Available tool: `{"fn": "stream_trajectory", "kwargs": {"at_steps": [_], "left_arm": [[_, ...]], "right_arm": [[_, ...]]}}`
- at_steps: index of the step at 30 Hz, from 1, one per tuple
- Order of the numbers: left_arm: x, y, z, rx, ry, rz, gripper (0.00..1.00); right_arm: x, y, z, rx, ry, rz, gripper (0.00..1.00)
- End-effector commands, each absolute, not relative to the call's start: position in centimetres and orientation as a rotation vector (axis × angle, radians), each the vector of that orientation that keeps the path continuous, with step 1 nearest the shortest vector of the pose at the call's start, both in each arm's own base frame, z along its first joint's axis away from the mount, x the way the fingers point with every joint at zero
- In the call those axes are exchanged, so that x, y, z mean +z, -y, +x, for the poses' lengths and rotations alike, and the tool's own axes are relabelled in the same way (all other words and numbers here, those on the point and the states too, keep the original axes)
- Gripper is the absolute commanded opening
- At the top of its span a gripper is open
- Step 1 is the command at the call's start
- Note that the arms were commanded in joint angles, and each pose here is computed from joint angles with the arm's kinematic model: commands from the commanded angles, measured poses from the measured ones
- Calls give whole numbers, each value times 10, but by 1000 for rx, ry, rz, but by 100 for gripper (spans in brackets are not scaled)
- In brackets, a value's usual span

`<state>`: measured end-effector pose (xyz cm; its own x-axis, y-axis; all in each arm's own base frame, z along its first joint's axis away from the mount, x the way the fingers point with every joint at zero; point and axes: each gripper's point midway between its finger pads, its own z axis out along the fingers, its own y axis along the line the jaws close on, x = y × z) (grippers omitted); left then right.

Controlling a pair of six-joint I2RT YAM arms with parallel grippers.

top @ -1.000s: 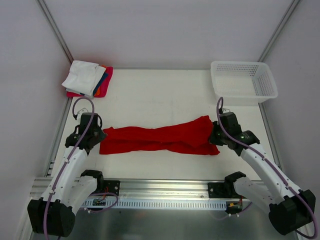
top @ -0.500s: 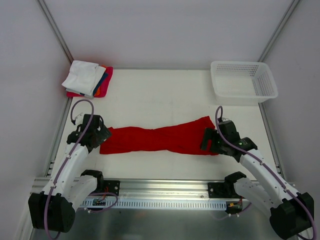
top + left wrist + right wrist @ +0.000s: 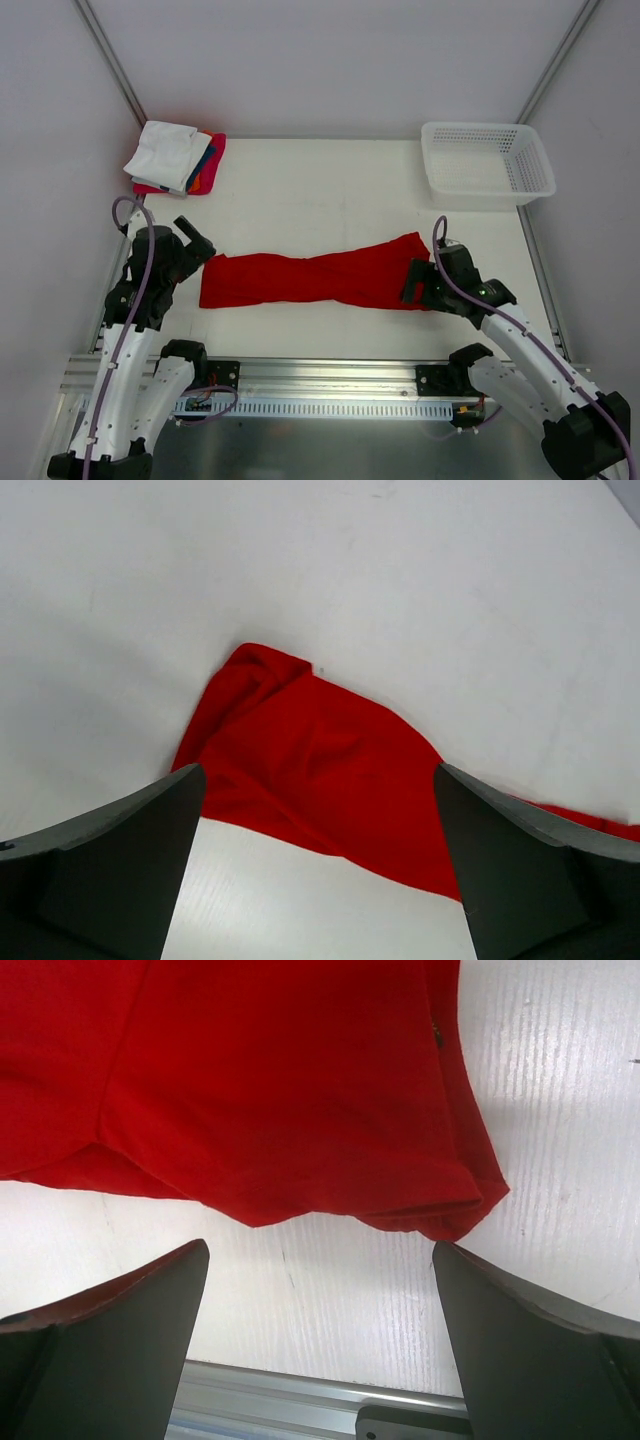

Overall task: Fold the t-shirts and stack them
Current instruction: Fold the other side of the tshirt into a rectangle

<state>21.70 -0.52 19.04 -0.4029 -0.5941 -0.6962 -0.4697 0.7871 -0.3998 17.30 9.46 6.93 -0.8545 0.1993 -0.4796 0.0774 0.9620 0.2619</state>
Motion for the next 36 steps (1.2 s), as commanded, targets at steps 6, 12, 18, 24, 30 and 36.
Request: {"fn": "stream_trajectory", "kwargs": {"at_steps": [6, 12, 18, 24, 30, 36], "left_arm": [[219, 102, 261, -668, -2163, -226, 99], [197, 167, 287, -822, -2272, 106, 99], [166, 225, 300, -918, -2384, 341, 99], [142, 319, 289, -1146, -2406, 727, 99], [144, 402, 276, -1438, -2345, 952, 99], [156, 446, 240, -1694, -2242, 1159, 99]], "right_arm": [[128, -116, 211, 354, -2502, 166, 93], [138, -122, 226, 355, -2476, 172, 64], [93, -128, 220, 347, -2562, 211, 1], [71, -122, 203, 318, -2562, 256, 0], [68, -108, 195, 250, -2557, 270, 1], [88, -102, 184, 255, -2479, 302, 64]]}}
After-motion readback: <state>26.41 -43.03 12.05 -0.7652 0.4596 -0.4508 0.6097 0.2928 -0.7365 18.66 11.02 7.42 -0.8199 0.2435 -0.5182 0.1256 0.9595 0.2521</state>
